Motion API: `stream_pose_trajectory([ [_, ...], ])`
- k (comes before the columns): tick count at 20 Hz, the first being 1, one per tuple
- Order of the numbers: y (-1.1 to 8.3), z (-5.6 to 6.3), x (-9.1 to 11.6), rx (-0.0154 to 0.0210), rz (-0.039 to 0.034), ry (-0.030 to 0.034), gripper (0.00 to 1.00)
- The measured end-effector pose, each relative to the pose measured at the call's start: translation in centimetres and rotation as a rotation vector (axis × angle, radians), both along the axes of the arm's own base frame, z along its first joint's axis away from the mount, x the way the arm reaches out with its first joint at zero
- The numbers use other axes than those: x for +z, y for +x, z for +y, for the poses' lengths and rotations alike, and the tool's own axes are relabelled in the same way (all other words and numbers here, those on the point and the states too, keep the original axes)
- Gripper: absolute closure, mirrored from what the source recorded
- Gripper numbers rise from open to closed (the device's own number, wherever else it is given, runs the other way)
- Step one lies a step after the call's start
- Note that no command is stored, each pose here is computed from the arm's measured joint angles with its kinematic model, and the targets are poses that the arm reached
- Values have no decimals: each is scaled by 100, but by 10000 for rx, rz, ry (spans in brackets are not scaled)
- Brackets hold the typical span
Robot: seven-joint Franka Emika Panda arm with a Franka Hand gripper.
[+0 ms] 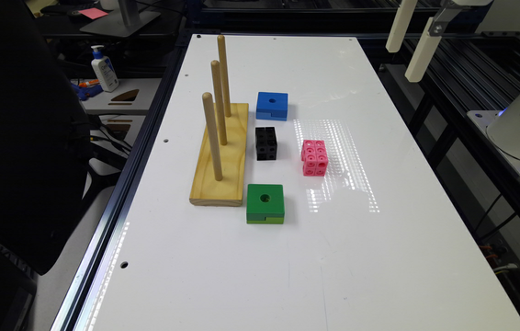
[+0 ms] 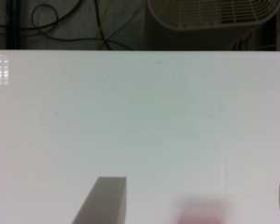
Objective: Pick up pink block.
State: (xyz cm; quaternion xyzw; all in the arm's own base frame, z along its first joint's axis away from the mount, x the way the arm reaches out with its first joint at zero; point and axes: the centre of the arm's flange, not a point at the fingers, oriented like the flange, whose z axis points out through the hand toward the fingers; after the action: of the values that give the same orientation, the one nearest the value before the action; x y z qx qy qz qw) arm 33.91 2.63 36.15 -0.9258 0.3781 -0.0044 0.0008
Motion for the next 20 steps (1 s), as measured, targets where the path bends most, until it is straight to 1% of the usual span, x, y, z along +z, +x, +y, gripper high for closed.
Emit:
stream_pose_trajectory([
  [4,7,0,10,-1,-33,2,0],
  [6,12,0,14,-2,-73,3,0],
  [9,24,0,21,-4,-165,7,0],
  [12,51,-1,23,-10,-307,15,0],
  [14,75,0,14,-11,-382,22,0],
  [18,141,3,-4,-11,-475,39,0],
  [20,180,6,-7,-11,-473,48,0],
])
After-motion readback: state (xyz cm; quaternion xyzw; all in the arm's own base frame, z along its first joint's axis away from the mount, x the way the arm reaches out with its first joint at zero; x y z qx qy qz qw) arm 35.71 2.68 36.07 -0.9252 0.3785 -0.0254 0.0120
